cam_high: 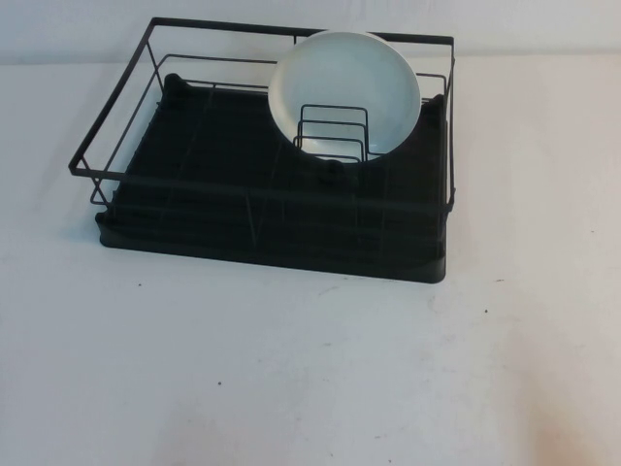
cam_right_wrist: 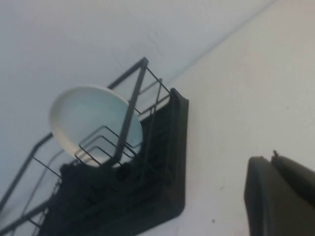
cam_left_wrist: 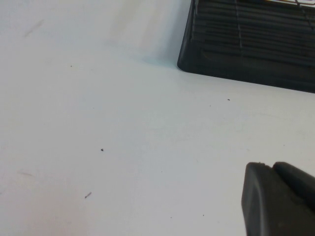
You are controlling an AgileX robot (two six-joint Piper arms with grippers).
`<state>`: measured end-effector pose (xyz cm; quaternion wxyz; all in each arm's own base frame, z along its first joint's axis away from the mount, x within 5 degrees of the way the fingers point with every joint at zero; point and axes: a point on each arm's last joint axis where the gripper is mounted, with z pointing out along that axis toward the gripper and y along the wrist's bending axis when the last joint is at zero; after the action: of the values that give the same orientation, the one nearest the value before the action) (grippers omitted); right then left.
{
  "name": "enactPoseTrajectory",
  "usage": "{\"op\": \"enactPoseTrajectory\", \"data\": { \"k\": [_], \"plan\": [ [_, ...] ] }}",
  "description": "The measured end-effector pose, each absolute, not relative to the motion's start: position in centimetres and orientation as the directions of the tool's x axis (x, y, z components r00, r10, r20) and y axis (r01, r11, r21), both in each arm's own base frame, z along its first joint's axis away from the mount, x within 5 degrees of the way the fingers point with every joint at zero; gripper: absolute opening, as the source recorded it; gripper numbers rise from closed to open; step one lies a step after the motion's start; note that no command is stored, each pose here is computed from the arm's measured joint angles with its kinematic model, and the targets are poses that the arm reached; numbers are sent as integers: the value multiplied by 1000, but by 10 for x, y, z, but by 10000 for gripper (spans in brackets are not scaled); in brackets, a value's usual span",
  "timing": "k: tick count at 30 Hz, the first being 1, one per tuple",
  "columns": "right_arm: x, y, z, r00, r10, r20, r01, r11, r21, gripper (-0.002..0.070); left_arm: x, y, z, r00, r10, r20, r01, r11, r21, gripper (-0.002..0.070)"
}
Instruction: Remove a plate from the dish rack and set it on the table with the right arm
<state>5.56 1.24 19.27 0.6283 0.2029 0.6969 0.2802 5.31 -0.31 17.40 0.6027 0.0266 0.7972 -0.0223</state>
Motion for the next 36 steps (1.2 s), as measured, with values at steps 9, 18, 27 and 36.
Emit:
{"op": "enactPoseTrajectory", "data": {
  "k": [9,18,27,36],
  "plan": [
    [56,10,198,-78,769,-634,-71,630,773,-18,53,-3,174,-272,15,-962,69,998,-4,-6],
    [80,23,249,-314,641,-700,-52,725,687,-18,53,-3,174,-272,15,-962,69,998,-4,-6],
    [193,30,311,-532,330,-780,-116,884,454,-18,53,-3,174,-272,15,-962,69,998,-4,-6],
    [331,45,334,-637,187,-748,-277,850,449,-18,53,-3,174,-272,15,-962,69,998,-4,-6]
  ]
}}
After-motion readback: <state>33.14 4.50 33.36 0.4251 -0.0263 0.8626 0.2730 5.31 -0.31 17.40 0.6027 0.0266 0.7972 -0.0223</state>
